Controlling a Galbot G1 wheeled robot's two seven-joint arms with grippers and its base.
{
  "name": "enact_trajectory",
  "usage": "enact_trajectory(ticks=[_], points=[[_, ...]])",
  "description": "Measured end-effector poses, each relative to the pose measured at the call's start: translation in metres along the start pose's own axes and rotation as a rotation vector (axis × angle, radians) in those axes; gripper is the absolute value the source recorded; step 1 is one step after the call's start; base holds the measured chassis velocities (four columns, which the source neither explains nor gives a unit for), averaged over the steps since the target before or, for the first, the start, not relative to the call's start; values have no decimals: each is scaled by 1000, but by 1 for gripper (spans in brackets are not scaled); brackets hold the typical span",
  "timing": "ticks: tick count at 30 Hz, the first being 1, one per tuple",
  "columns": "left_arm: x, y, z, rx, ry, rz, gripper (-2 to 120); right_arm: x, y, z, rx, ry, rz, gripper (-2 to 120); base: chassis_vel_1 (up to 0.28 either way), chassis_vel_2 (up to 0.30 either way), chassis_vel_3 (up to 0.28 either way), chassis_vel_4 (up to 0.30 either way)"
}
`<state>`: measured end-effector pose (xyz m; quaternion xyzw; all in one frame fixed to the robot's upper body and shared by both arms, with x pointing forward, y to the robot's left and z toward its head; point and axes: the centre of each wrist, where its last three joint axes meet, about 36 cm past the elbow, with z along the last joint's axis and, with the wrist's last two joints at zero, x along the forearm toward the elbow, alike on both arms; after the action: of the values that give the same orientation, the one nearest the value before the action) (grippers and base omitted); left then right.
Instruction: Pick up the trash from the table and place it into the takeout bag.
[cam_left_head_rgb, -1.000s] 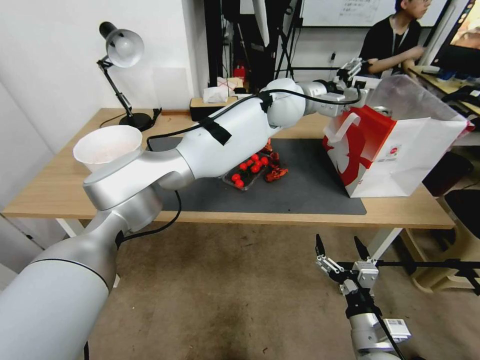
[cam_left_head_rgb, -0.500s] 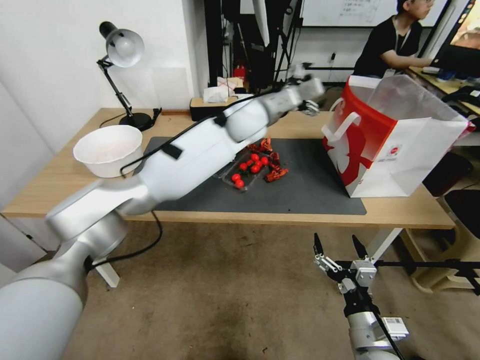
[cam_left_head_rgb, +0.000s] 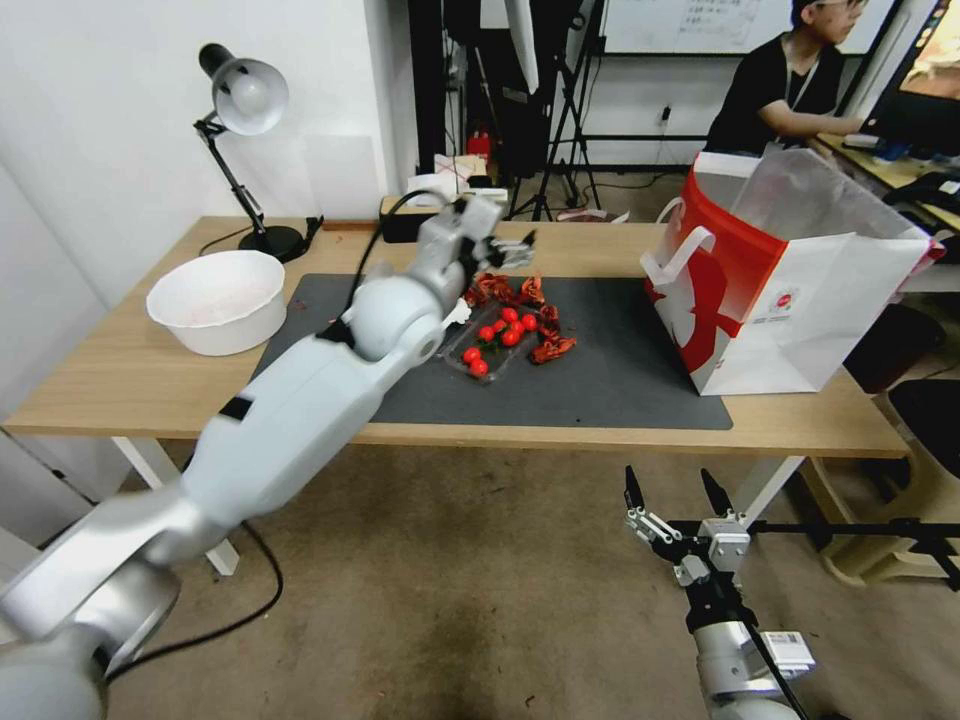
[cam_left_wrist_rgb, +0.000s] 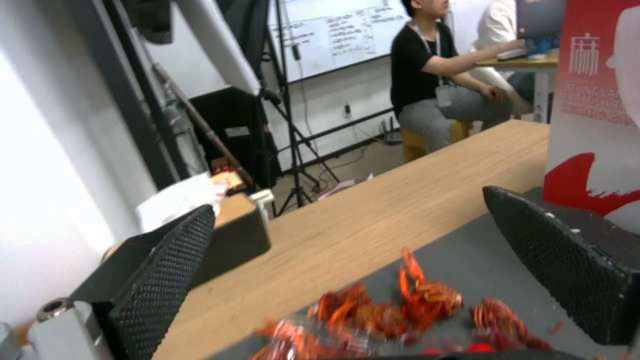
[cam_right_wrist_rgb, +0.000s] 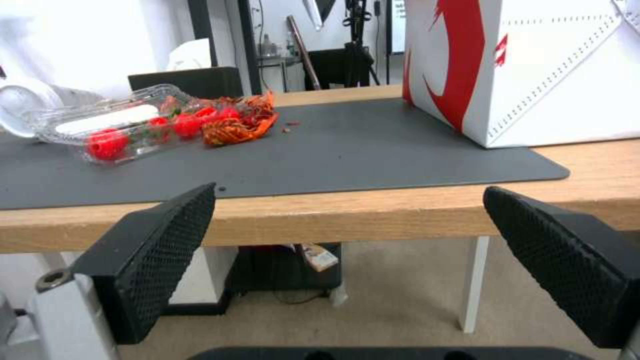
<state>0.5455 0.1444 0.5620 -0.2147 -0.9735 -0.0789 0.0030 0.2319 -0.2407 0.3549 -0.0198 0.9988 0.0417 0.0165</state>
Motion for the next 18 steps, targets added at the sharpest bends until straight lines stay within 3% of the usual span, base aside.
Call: enact_trajectory(ticks=[3,4,5,8,9,13,18], points=[[28,6,13,46,8,-86,100,-2,2,0,0,2,-6,100,0,0,0,0],[28,6,13,46,8,-86,100,-2,2,0,0,2,-6,100,0,0,0,0],[41,9,21,61,16,-154,100,-2,3,0,-1,3,-10,100,0,0,0,0],[60,14,31,65,17,-274,100,-2,6,2,-3,7,-13,100,0,0,0,0],[60,14,31,65,17,-274,100,-2,6,2,-3,7,-13,100,0,0,0,0],[83,14,44,70,28,-408,100,-2,6,2,-2,9,-16,100,0,0,0,0],[95,10,54,54,41,-458,100,-2,6,1,-1,8,-18,100,0,0,0,0]])
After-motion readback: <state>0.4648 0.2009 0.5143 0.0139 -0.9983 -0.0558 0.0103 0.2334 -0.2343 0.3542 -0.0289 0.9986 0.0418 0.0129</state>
